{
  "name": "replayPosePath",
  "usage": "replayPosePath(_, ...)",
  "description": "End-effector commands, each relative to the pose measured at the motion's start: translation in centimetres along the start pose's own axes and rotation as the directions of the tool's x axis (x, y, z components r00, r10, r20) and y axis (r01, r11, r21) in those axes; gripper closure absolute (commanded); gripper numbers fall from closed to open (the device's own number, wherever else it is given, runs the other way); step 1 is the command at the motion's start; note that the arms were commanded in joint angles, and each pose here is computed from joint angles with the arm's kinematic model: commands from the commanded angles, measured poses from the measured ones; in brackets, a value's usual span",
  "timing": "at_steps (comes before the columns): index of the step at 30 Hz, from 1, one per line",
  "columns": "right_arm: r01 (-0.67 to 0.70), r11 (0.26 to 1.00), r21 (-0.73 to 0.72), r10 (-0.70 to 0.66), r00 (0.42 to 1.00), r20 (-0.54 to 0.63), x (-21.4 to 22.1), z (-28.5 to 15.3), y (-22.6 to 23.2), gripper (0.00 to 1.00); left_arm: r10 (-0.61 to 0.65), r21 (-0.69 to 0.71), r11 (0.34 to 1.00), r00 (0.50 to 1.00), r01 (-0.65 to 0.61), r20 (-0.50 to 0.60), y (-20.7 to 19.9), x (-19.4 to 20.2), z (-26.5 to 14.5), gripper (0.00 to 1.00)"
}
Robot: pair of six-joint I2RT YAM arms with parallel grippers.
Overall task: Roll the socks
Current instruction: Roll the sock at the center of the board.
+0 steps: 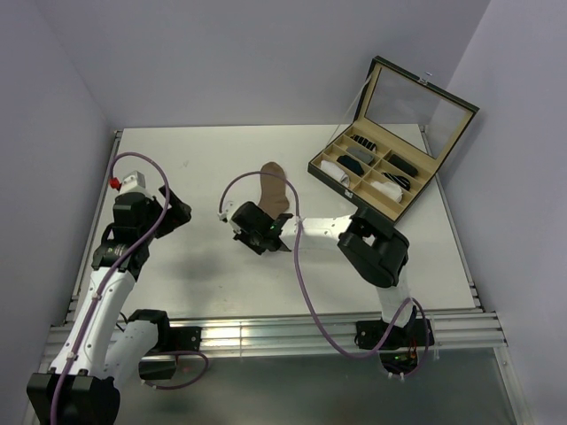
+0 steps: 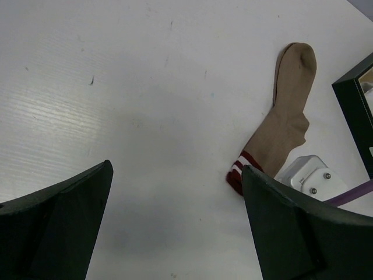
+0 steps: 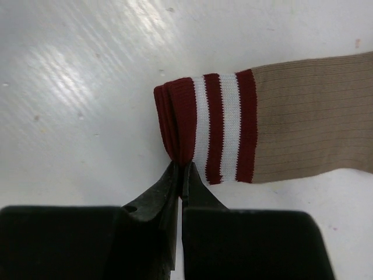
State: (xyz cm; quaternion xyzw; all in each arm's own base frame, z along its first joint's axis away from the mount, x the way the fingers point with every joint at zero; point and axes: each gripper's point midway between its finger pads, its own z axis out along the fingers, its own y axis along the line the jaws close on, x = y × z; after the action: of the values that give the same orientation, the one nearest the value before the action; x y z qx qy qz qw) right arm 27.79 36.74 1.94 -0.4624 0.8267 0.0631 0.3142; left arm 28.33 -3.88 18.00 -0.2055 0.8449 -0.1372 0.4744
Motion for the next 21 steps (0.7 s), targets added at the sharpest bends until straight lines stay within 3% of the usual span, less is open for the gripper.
replayPosePath(1,-0.100,0.985,-0.142,0.104,0.994,0.019,-1.7,-0.9,2.8,1.00,-0.053,0.064,0.996,0.999,0.054,-0.012,-1.4,0.1,0.0,0.03)
replayPosePath(9,-0.290,0.891,-0.349,0.313,0.950,0.008,-4.6,-1.4,4.4,1.00,-0.139,0.112,0.983,0.987,0.147,-0.076,-3.1,3.5,0.7,0.05)
replayPosePath(17,-0.477,0.690,-0.544,0.508,0.855,-0.105,-5.4,-1.6,4.1,1.00,-0.207,0.105,0.970,0.973,0.218,-0.106,-3.5,7.3,1.9,0.09)
replayPosePath(21,-0.537,0.608,-0.585,0.558,0.813,-0.166,-4.7,-0.9,3.6,1.00,-0.229,0.149,0.959,0.968,0.242,-0.101,-4.0,8.2,2.3,0.18)
